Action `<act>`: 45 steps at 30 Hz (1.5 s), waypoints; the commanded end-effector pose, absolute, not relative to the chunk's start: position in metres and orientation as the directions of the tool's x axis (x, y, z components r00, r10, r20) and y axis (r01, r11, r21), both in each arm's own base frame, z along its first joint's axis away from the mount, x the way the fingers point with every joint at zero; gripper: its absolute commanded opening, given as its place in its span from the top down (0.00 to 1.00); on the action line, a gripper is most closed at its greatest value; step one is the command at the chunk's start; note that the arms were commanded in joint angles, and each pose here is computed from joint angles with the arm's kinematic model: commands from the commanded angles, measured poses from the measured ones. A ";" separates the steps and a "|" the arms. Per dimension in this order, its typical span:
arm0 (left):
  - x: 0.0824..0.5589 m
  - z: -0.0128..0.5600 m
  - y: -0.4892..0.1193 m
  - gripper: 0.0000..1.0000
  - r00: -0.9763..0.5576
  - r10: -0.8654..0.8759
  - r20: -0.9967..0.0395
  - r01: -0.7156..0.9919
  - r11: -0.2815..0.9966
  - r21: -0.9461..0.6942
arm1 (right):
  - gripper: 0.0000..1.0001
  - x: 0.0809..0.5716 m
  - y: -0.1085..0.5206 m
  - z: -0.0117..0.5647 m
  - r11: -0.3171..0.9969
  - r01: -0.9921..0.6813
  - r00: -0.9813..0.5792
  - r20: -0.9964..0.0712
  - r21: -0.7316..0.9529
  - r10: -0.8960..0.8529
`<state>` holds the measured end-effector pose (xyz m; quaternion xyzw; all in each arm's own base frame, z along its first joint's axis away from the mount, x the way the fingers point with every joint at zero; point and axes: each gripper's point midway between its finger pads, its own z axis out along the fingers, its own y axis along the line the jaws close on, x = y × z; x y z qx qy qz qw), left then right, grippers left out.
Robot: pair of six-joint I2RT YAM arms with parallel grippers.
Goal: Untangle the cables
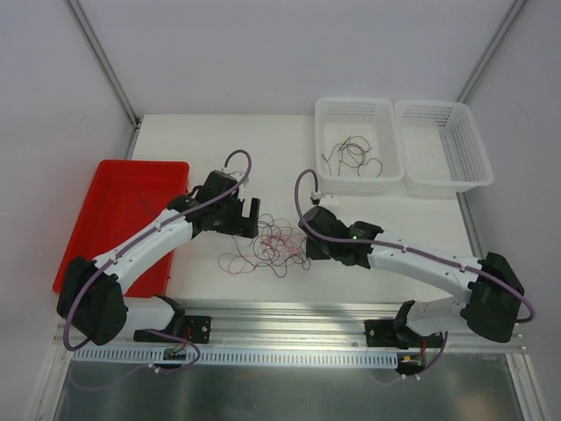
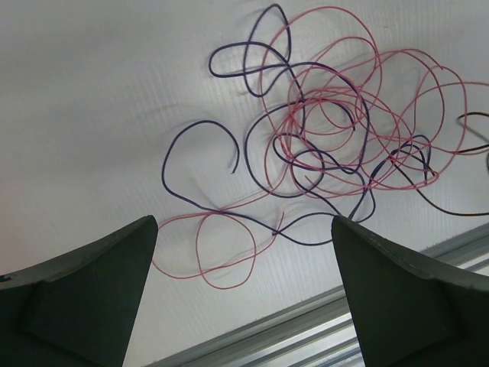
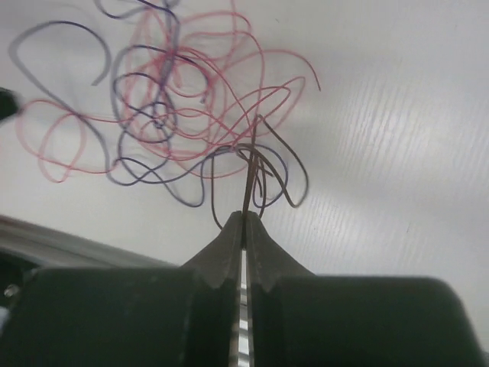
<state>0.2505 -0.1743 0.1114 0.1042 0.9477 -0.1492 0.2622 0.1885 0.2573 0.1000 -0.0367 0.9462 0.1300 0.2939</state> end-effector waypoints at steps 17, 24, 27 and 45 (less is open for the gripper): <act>0.237 0.073 -0.294 0.06 -0.876 0.071 -0.477 0.217 0.941 -0.259 | 0.99 0.170 0.243 0.251 0.848 -0.452 -0.666 -0.737 0.275 -0.117; 0.245 0.024 -0.297 0.39 -0.913 0.044 -0.406 0.127 0.976 -0.179 | 0.99 0.167 0.216 0.286 0.853 -0.470 -0.603 -0.789 0.228 -0.121; 0.248 0.020 -0.290 0.78 -0.907 0.042 -0.420 0.113 0.983 -0.146 | 0.99 0.171 0.192 0.309 0.878 -0.449 -0.547 -0.828 0.166 -0.123; 0.252 0.015 -0.207 1.00 -0.910 -0.085 -0.406 -0.049 0.994 -0.097 | 0.99 0.179 0.028 0.445 0.981 -0.067 -0.034 -0.983 0.183 0.181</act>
